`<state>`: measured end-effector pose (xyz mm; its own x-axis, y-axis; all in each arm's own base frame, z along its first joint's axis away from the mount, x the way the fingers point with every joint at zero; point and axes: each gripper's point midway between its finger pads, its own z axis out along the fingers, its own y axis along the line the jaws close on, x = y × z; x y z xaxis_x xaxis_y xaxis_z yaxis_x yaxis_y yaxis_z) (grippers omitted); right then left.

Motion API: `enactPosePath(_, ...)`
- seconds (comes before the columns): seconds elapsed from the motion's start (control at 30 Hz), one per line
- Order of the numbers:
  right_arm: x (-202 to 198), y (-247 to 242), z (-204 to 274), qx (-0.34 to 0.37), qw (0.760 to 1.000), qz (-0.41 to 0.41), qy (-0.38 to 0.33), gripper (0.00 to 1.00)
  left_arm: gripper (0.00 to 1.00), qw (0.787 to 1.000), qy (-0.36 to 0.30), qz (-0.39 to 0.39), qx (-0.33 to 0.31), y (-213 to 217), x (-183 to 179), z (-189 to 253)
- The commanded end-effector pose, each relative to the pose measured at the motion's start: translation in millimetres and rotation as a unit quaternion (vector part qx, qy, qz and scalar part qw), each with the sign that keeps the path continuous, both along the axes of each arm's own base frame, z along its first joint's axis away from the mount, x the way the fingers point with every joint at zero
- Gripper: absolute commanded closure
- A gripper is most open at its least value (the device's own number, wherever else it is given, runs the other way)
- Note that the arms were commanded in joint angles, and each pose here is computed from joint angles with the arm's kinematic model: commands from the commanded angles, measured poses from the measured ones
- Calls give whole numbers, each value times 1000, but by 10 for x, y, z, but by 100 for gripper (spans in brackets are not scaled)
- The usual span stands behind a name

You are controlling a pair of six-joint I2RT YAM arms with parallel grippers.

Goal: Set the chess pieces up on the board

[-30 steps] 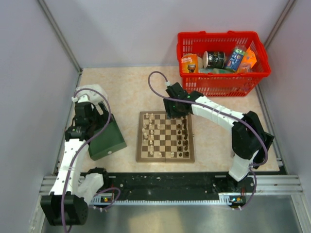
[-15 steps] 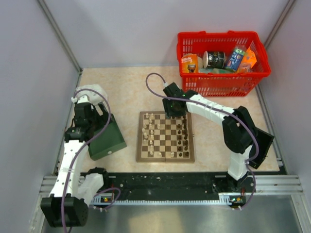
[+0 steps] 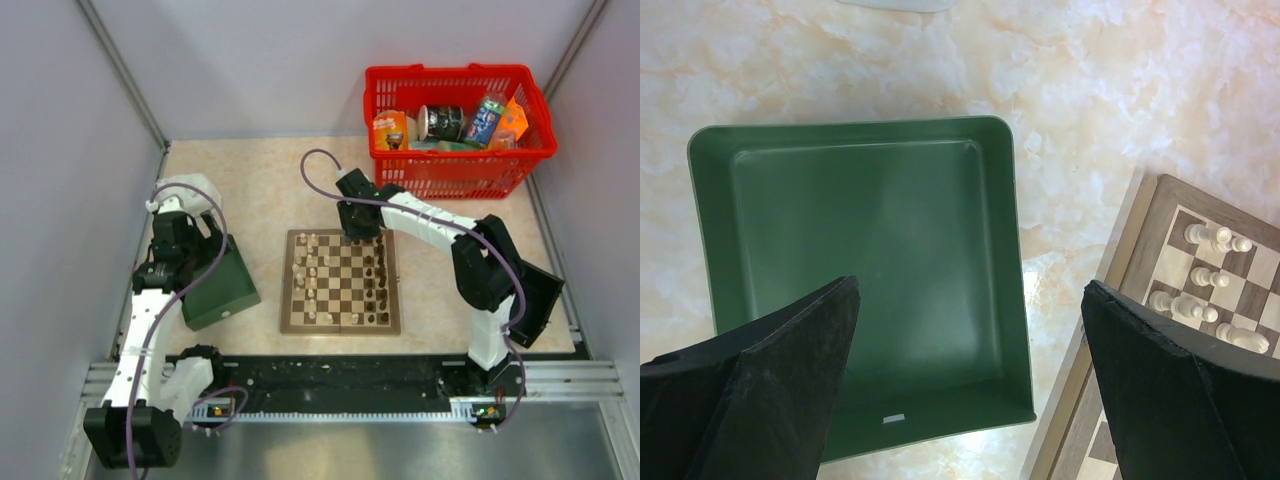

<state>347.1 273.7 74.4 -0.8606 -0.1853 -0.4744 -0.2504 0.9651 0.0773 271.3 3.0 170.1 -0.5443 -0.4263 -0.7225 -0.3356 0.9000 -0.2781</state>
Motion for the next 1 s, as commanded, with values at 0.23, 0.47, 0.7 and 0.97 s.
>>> enactPosePath(0.23, 219, 63, 46, 4, 1000, -2, -22, 67, 2, 1000, -23, 1, 7, 17, 10, 122)
enactPosePath(0.47, 217, 67, 70, 4, 1000, 2, -25, 79, 2, 1000, -20, 1, 5, 13, 6, 113)
enactPosePath(0.7, 174, 77, 97, 12, 1000, 7, -21, 84, 2, 1000, -19, 2, 4, 9, -4, 99)
enactPosePath(0.97, 22, -71, 281, 16, 999, 4, -35, 85, 2, 1000, -21, -1, 0, -10, 9, 107)
